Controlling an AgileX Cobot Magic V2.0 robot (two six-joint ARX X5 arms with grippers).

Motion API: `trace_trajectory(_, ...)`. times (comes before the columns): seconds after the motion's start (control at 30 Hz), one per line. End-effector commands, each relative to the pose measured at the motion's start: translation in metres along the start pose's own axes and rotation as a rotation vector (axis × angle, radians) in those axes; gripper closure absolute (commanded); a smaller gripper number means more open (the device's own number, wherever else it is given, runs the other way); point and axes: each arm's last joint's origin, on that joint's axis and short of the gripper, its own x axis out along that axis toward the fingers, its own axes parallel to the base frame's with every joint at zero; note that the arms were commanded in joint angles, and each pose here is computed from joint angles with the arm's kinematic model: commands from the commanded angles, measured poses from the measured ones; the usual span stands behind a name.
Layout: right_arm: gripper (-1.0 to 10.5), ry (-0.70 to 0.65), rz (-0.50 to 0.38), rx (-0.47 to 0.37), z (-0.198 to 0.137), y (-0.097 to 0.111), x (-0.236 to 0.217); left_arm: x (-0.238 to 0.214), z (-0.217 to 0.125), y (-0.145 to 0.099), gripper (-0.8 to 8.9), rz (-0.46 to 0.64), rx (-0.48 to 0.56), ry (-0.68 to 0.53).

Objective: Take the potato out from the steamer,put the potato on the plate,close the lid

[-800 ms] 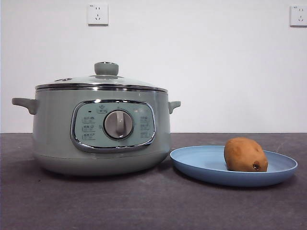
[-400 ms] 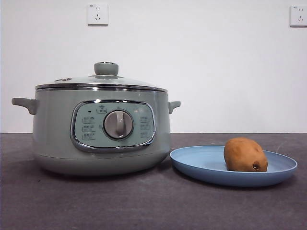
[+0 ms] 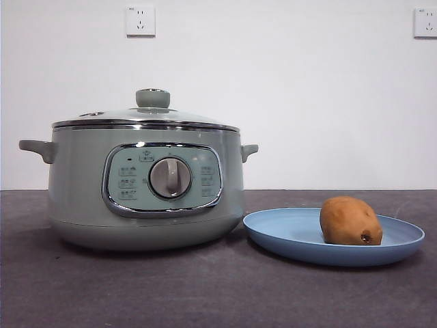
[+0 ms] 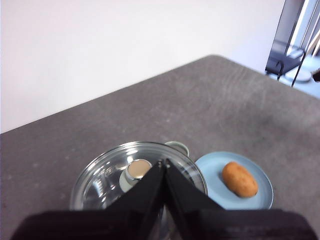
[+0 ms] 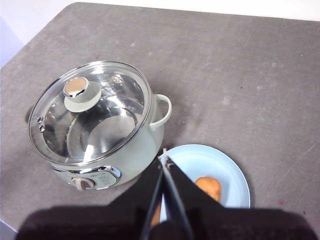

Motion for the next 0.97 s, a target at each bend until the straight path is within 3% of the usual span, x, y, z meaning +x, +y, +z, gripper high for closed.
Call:
trace_trajectory(0.03, 9.5, -0.013, 0.001, -0.007, 0.001, 0.001, -0.002, 0.009, -0.029, 0.003, 8.16, 0.013, -0.074, -0.028)
trace_trajectory(0.5, 9.5, -0.013, 0.001, -0.007, 0.001, 0.001, -0.002, 0.024, -0.209, 0.008, 8.16, 0.149, -0.171, -0.263)
trace_trajectory(0.7, 9.5, -0.013, 0.001, -0.007, 0.001, 0.001, -0.002, 0.030, -0.256, 0.011, 8.16, 0.216, -0.247, -0.280)
trace_trajectory(0.97, 9.5, -0.013, 0.001, -0.007, 0.001, 0.001, -0.002, 0.039, -0.284, 0.015, 8.16, 0.301, -0.316, -0.198)
